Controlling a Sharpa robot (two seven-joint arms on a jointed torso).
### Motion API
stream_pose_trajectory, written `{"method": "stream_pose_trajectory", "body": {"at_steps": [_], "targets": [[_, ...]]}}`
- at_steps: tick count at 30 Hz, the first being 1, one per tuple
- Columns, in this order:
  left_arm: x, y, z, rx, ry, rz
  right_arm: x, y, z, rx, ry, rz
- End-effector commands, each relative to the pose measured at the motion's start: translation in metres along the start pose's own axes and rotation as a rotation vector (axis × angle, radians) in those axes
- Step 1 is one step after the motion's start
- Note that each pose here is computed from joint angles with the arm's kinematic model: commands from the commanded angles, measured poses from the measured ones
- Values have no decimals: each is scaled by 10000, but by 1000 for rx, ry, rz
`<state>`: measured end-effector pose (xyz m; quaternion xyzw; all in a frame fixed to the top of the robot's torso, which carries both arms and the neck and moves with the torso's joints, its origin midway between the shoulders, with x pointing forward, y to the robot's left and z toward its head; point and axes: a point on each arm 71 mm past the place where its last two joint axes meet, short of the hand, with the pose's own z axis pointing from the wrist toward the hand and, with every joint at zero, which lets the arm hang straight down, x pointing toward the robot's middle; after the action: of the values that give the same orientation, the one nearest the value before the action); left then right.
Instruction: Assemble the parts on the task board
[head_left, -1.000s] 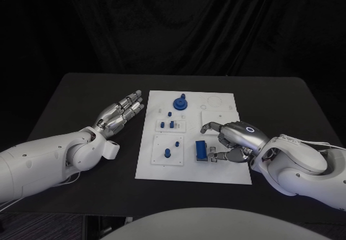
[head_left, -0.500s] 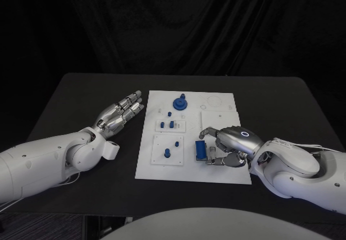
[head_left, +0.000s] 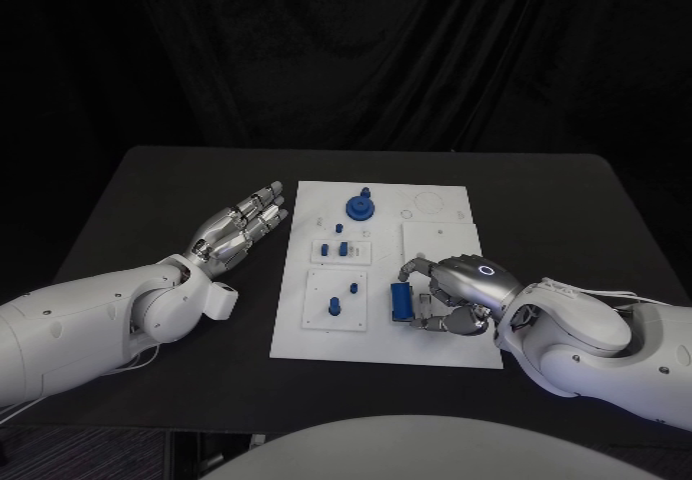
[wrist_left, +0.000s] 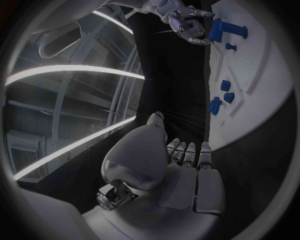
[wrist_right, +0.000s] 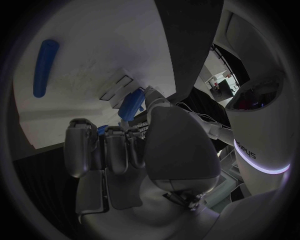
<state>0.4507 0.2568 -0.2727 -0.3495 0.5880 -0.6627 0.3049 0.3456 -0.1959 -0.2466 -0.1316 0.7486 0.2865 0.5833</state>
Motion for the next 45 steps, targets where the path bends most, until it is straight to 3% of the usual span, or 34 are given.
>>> {"method": "stream_pose_trajectory", "body": {"at_steps": [1,31,45], "targets": [[19,-7,3,14,13,-10,3,-12,3,20,-17,-3],[29,2,7,6,21,-16,59,-5,60,24,4,-7],[27,9,3,2,22,-18,72,25,48,0,-30,-12]]}}
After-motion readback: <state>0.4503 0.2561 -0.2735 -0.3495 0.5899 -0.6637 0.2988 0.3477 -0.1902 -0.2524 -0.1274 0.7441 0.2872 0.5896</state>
